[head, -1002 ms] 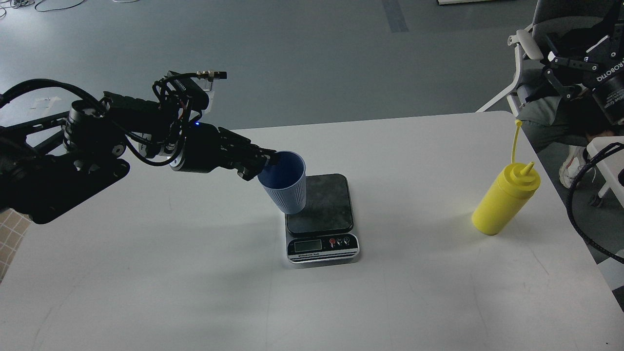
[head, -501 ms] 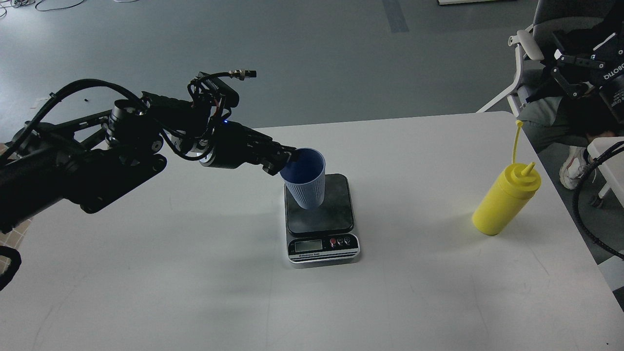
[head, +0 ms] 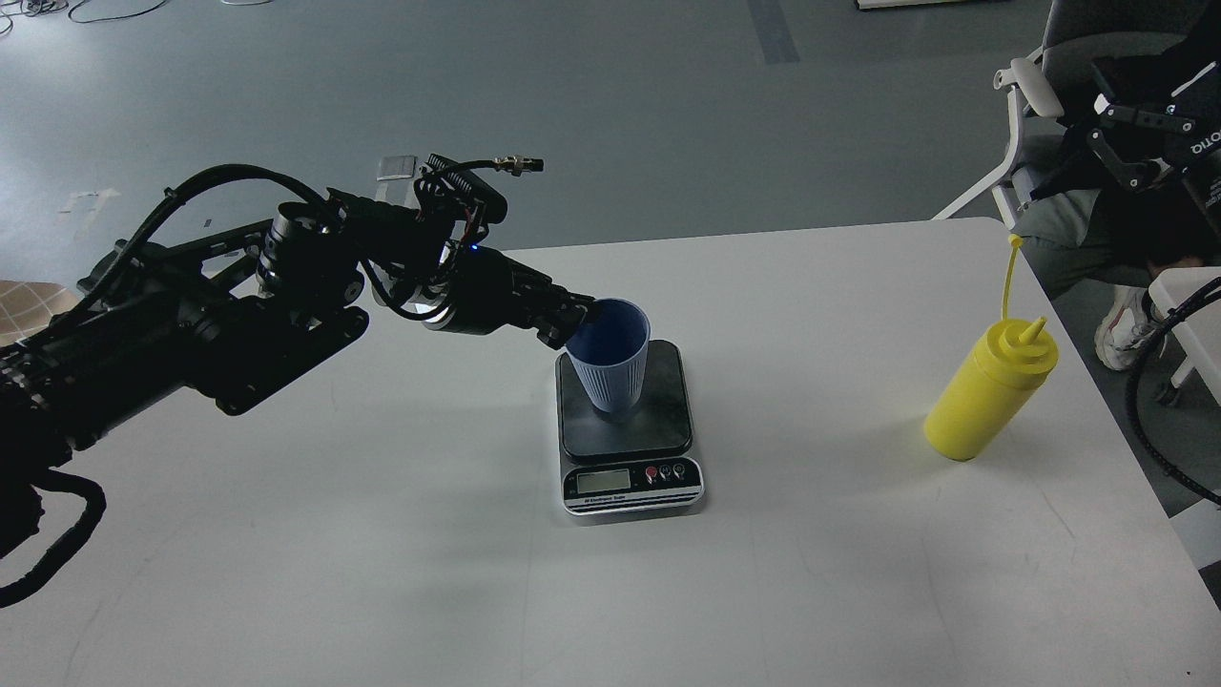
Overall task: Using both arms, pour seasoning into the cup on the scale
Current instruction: 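Lower the blue cup onto the scale and open the left hand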
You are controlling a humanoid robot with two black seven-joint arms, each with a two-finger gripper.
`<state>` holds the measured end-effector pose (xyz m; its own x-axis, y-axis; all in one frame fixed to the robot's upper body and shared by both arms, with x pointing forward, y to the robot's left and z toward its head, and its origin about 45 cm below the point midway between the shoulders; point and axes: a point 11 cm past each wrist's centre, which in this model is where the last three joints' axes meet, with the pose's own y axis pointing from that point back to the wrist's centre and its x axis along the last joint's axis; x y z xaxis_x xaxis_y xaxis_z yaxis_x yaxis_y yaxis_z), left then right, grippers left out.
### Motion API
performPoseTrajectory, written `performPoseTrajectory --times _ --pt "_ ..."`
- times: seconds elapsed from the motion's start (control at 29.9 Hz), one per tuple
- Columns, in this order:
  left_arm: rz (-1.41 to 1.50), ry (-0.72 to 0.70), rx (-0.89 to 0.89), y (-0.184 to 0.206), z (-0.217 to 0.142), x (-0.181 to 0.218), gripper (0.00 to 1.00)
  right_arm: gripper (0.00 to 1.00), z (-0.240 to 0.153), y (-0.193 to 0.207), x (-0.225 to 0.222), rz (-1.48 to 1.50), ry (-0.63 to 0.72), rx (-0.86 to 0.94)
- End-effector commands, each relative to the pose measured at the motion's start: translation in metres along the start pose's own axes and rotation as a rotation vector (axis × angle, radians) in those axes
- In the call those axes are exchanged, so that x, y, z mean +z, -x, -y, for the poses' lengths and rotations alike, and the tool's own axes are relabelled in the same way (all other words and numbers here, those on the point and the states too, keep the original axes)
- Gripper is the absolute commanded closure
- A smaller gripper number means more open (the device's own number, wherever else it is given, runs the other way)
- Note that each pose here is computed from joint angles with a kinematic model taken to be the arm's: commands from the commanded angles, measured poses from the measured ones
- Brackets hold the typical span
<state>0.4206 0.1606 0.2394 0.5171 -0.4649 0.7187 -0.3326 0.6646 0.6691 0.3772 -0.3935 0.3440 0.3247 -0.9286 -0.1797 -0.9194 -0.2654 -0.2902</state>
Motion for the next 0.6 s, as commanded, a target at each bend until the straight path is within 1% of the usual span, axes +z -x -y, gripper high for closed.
performPoseTrajectory --times 0.0,0.13,0.57 --pt "-0.005 -0.005 -0.002 0.001 0.002 -0.002 1.00 0.01 0.001 0.001 -0.001 0.000 -0.003 -0.002" --pt "-0.023 -0.023 -0.009 0.006 0.002 -0.009 1.00 0.01 0.001 0.001 0.000 -0.001 -0.002 -0.001" --pt "-0.019 -0.004 -0.009 0.003 0.013 -0.001 1.00 0.01 0.000 0.001 0.000 -0.001 0.000 -0.003"
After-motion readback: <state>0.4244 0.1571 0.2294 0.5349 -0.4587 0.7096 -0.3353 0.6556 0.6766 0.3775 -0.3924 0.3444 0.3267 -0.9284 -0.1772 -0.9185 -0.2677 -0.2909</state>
